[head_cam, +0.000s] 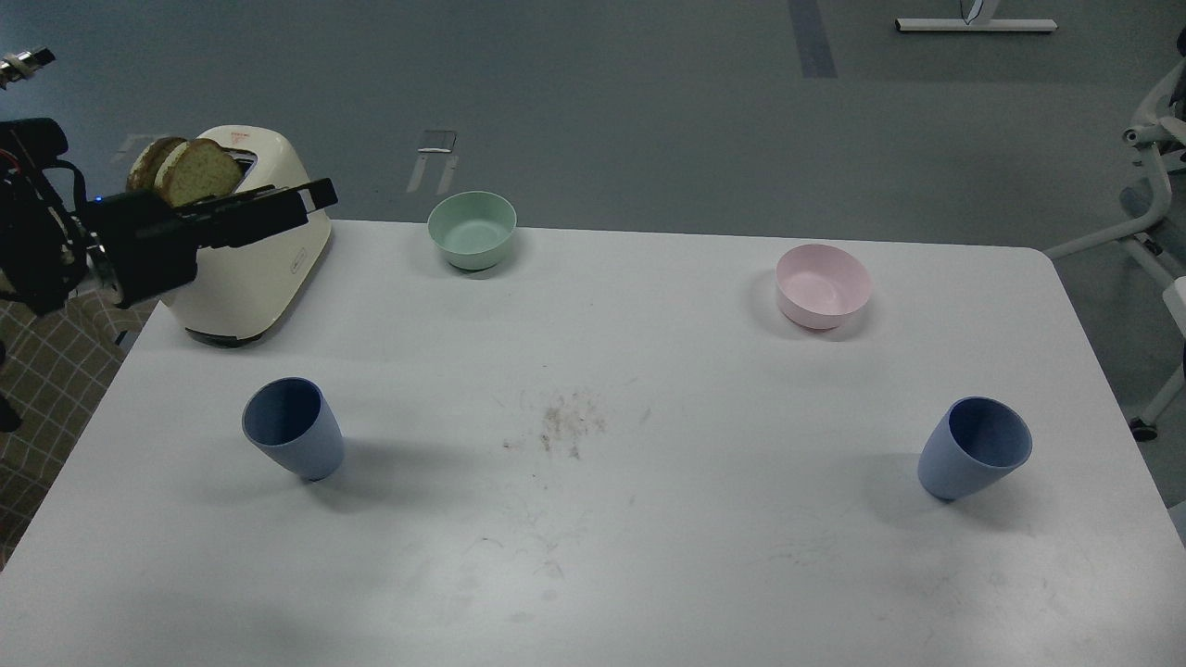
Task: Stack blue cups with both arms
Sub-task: 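Lower the left gripper onto the blue cup nearest the left arm, then grasp the blue cup with the left gripper and carry it toward the table center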
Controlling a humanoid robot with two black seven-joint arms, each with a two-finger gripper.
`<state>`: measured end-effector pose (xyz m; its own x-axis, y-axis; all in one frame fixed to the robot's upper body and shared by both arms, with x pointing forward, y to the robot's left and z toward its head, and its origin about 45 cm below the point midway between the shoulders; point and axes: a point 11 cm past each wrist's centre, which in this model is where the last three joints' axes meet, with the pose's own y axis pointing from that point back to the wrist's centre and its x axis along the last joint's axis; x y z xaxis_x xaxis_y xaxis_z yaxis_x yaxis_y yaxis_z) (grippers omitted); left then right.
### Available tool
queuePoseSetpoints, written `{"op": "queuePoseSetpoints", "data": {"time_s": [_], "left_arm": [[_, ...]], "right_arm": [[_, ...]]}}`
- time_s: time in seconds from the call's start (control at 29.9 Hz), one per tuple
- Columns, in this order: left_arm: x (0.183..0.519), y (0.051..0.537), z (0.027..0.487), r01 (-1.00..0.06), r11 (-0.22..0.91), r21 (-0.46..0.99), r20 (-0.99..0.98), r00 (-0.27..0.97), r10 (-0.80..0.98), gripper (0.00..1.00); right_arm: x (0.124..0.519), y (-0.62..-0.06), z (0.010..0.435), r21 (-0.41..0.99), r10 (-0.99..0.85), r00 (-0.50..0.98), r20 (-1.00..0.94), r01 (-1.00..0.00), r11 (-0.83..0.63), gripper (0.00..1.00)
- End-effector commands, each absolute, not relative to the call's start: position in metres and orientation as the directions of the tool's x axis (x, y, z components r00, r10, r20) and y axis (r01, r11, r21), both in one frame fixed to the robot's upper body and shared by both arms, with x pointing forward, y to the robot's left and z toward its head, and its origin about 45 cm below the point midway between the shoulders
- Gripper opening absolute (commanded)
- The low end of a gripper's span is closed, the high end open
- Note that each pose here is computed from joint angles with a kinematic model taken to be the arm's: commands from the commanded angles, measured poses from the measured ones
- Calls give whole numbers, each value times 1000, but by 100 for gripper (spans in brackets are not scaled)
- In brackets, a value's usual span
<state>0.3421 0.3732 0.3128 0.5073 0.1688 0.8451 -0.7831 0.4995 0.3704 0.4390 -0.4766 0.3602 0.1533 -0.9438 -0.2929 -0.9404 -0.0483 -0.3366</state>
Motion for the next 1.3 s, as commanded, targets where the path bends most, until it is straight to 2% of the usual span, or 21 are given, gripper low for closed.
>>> {"op": "queuePoseSetpoints", "data": {"time_s": [0.0, 0.1, 0.2, 0.84, 1.1, 1.27], "left_arm": [[327, 369, 294, -743, 491, 455, 840, 541, 41, 90], [320, 374, 274, -715, 445, 539, 825, 553, -112, 89], [315, 379, 267, -698, 425, 576, 811, 554, -189, 89], [282, 409, 233, -641, 365, 675, 737, 601, -308, 89], [278, 424, 210, -636, 325, 700, 713, 645, -274, 81], [274, 426, 201, -625, 315, 714, 699, 661, -271, 69]], "right_arm": [[436, -481, 360, -333, -946, 145, -289, -942, -42, 100], [433, -486, 357, -333, -946, 132, -296, -943, -28, 100], [430, -492, 359, -336, -947, 120, -297, -942, -14, 100], [427, -494, 352, -326, -946, 113, -303, -945, -8, 100], [428, -493, 352, -326, -945, 114, -305, -945, -9, 100], [428, -493, 351, -324, -946, 114, -305, -946, -9, 100]]}}
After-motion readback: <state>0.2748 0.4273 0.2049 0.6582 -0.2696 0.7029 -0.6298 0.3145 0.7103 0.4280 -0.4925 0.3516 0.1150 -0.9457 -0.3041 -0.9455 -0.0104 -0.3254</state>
